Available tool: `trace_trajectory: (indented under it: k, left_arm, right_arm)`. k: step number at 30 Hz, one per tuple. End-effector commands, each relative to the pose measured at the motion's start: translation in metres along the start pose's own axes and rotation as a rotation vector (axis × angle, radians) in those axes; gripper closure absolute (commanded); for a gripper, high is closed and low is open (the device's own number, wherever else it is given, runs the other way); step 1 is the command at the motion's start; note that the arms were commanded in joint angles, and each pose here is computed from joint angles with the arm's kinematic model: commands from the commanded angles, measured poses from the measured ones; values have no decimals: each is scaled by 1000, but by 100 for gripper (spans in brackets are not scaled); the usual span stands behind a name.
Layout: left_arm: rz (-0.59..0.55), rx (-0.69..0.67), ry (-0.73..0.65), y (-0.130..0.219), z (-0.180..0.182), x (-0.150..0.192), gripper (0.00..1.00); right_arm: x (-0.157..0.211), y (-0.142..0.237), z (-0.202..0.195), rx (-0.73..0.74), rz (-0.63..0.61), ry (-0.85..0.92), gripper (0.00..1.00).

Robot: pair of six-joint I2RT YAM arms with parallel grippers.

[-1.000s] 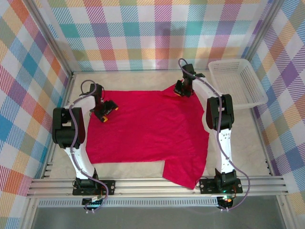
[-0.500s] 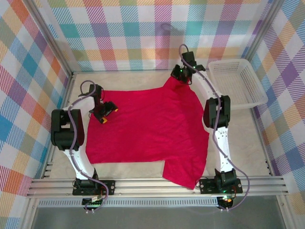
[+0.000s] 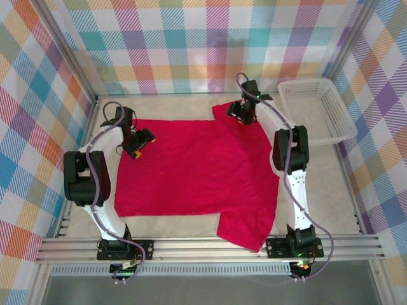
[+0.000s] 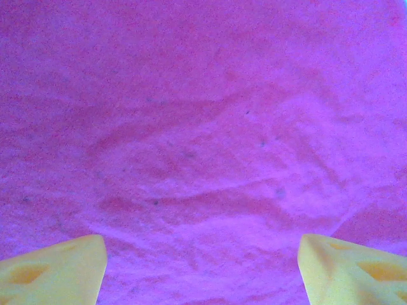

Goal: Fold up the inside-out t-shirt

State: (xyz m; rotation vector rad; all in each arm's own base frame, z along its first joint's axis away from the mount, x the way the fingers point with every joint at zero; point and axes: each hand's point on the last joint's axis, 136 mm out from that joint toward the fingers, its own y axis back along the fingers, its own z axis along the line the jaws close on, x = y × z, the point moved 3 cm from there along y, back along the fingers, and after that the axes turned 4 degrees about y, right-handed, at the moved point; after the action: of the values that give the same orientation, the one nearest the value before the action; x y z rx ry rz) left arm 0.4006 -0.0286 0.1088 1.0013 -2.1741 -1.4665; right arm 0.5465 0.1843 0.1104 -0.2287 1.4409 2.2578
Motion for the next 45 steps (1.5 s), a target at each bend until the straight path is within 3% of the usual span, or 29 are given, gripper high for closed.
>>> trace_trajectory:
  k: [1, 7, 16, 25, 31, 37, 41, 45]
  left_arm:
    - [-6, 12, -5, 7, -11, -3, 21]
    - [-28, 11, 9, -12, -32, -36, 21]
    - [12, -62, 94, -83, -34, -97, 21]
    - [-17, -77, 146, -118, -19, -140, 21]
    - [-71, -8, 103, -84, -46, -153, 21]
    - [-231, 10, 25, 8, -59, -131, 21]
    - [-269, 12, 17, 50, -38, -77, 21]
    - [-201, 28, 31, 48, -4, -23, 20]
  right_arm:
    - [-27, 30, 20, -60, -131, 66, 41]
    - [-19, -8, -9, -51, -50, -34, 42]
    - [-25, -56, -59, 33, -22, -142, 46]
    - [-63, -82, -100, 101, -61, -219, 52]
    - [-100, -38, -87, 4, -154, -207, 52]
    - [-104, 56, -22, -201, -138, -107, 47]
    - [-50, 93, -5, -242, -58, -96, 46]
    - [20, 107, -13, -256, -42, -104, 43]
